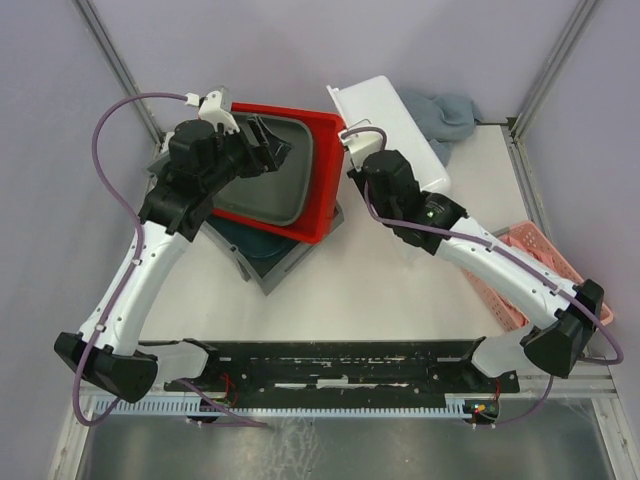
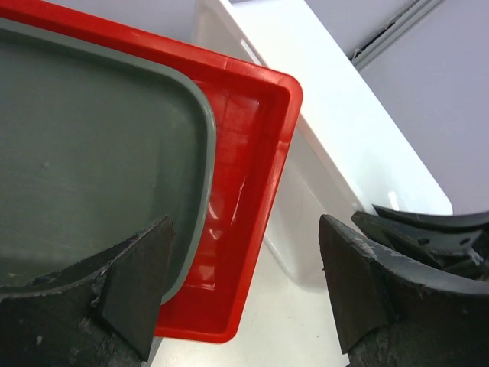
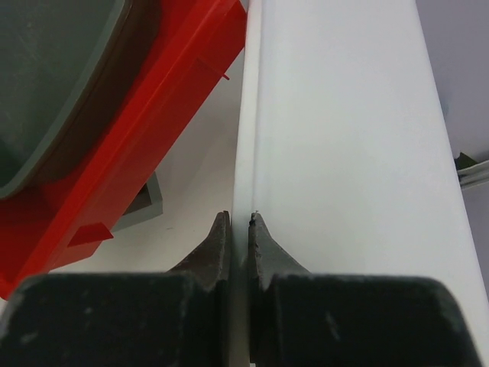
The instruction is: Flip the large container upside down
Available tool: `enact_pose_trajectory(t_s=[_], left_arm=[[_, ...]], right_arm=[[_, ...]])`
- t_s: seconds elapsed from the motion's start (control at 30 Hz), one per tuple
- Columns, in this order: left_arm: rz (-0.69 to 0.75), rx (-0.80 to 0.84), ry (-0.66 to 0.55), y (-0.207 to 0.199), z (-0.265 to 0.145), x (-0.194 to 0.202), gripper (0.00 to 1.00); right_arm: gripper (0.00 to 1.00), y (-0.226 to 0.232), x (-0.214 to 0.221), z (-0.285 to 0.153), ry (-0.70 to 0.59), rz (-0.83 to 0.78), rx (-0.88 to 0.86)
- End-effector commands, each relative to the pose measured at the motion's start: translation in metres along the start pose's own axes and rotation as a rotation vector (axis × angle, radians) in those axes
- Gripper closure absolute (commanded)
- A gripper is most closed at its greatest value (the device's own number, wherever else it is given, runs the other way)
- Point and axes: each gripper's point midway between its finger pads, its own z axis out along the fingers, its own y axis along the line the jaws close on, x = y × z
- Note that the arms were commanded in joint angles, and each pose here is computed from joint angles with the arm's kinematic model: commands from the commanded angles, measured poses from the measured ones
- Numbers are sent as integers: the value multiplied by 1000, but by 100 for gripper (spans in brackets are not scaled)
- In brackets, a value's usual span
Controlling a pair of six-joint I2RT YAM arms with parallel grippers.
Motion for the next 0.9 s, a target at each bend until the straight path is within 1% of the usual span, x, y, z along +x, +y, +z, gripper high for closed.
enact_pose_trajectory(t_s=[0.0,0.23,0.33,0.4,0.47,0.57,0.7,0.87], left_arm=[[-20,-7,-67,0,-15,-19,17],[17,-77,-109,15,-33,-38,17],[31,-91,-129,16,-40,-46,17],[35,-80,-143,12,-42,-51,17],[35,-54,-154,6,-42,-55,17],[29,-4,-148,-4,-38,-57,18],[24,55,-135,-16,-31,-60,18],[16,69,-131,-16,-16,-61,18]], right_arm=[[98,75,-28,-34,-98,5,-282],[98,154,-36,-65,-117,-46,-464],[98,166,-36,-67,-110,-60,-451],[98,149,-35,-60,-99,-67,-344],[98,122,-36,-53,-102,-102,-201],[98,83,-38,-47,-116,-171,-52],[98,40,-46,-50,-140,-234,67],[98,9,-52,-55,-162,-338,200]])
